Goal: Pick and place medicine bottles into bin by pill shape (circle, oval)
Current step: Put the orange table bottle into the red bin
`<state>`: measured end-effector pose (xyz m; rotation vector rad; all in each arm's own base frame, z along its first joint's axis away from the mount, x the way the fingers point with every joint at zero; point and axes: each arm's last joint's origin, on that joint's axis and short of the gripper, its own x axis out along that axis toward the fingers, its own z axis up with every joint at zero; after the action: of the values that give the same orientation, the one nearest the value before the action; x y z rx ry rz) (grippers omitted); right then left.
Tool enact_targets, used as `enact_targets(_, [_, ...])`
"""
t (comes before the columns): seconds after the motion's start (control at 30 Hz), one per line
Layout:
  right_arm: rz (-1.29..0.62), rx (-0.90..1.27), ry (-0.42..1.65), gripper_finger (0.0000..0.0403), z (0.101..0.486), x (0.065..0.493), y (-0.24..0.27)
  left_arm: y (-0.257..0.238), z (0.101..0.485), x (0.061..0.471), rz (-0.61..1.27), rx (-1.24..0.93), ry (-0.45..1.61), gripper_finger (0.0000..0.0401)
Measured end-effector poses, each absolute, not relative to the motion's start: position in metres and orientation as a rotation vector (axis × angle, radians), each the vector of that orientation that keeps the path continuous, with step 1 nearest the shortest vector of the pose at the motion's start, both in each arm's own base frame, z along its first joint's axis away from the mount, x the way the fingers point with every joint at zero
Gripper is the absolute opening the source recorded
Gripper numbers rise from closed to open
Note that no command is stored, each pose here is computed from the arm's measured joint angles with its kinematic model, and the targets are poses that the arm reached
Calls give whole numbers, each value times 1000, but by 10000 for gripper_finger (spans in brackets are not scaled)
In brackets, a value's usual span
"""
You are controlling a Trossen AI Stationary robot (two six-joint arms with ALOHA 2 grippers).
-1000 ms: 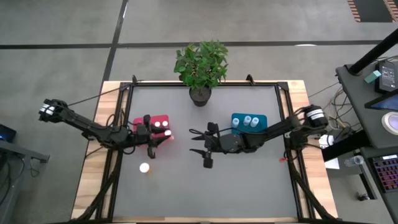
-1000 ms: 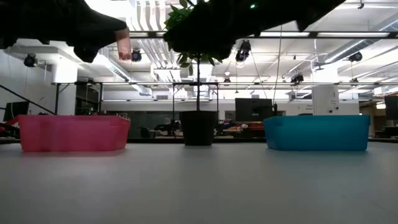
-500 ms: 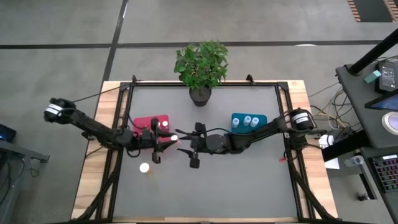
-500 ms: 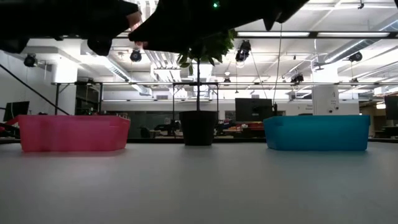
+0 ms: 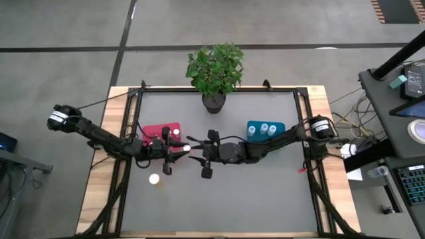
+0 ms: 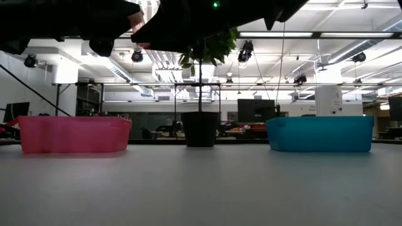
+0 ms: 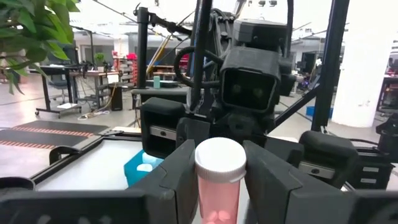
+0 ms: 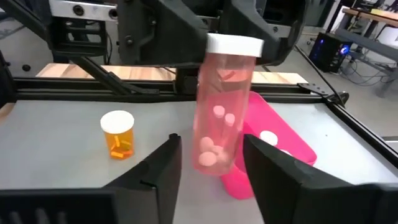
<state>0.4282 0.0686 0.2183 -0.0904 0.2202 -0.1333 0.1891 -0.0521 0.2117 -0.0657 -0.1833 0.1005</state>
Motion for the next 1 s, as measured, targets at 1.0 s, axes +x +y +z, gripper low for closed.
enact_targets(1.0, [-132,-126,392,91,209,420,66,-53,201,192,95,-78,-12,209])
